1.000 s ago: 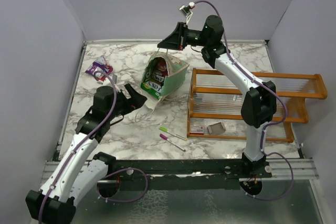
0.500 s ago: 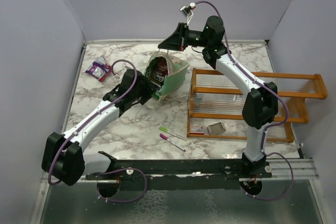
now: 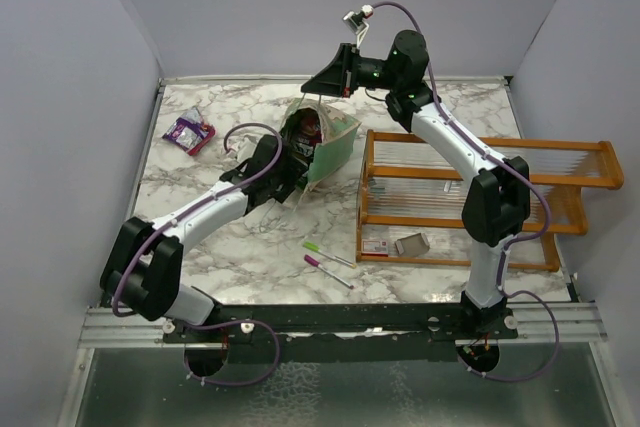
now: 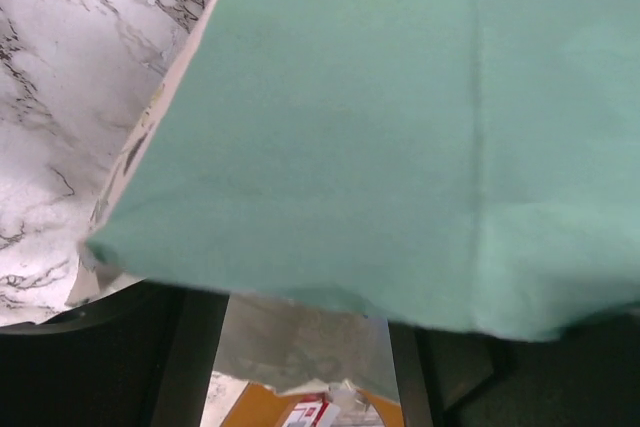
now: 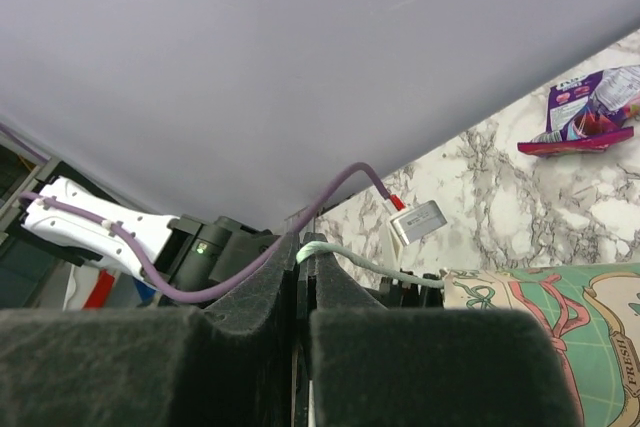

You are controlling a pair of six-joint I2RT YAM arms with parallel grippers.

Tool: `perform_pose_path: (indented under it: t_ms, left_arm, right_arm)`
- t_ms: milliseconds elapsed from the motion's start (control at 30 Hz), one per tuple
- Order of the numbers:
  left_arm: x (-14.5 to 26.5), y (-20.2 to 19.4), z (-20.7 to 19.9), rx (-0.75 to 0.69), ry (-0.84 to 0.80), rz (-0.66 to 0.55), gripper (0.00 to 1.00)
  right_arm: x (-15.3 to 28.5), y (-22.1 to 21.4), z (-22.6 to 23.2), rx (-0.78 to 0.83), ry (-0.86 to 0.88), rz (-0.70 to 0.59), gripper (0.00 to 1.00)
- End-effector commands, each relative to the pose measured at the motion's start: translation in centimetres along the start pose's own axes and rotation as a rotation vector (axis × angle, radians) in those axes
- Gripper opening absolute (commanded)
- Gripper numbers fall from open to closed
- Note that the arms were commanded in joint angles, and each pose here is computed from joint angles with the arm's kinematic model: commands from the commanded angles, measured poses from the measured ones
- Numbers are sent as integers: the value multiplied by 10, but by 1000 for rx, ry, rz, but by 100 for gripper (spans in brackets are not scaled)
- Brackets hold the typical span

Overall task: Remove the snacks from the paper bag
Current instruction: Take out the snack from the paper bag.

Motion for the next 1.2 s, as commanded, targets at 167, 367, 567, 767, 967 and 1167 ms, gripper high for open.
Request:
perform_pose_path:
  t_ms: [167, 367, 567, 767, 967, 1167]
  left_arm:
    - [-23, -5, -3, 81, -2, -23, 67]
    - [-36, -6, -5, 95, 16, -32, 61]
    - [-42, -2, -12, 89, 21, -58, 41]
    - [-34, 4, -15, 81, 1, -66, 18]
    - [-10, 14, -23, 71, -48, -83, 0]
    - [22, 26, -39, 43, -136, -118, 0]
  right_arm:
    - [3, 18, 27, 91, 41, -49, 1]
    - [3, 18, 29, 89, 42, -51, 1]
    - [5, 19, 34, 96, 42, -53, 1]
    - [7, 18, 35, 103, 35, -44, 1]
    - [8, 14, 35, 106, 26, -34, 1]
    - [9, 14, 35, 110, 17, -30, 1]
Point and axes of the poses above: each gripper's point midway between its finger pads, its own x axis back along the fingers, its own z axis along the line the jaws close on, y = z × x, the point moved 10 cm from there along x, back along the fingers, and after that the axes turned 3 degrees about x, right-handed, at the moved point
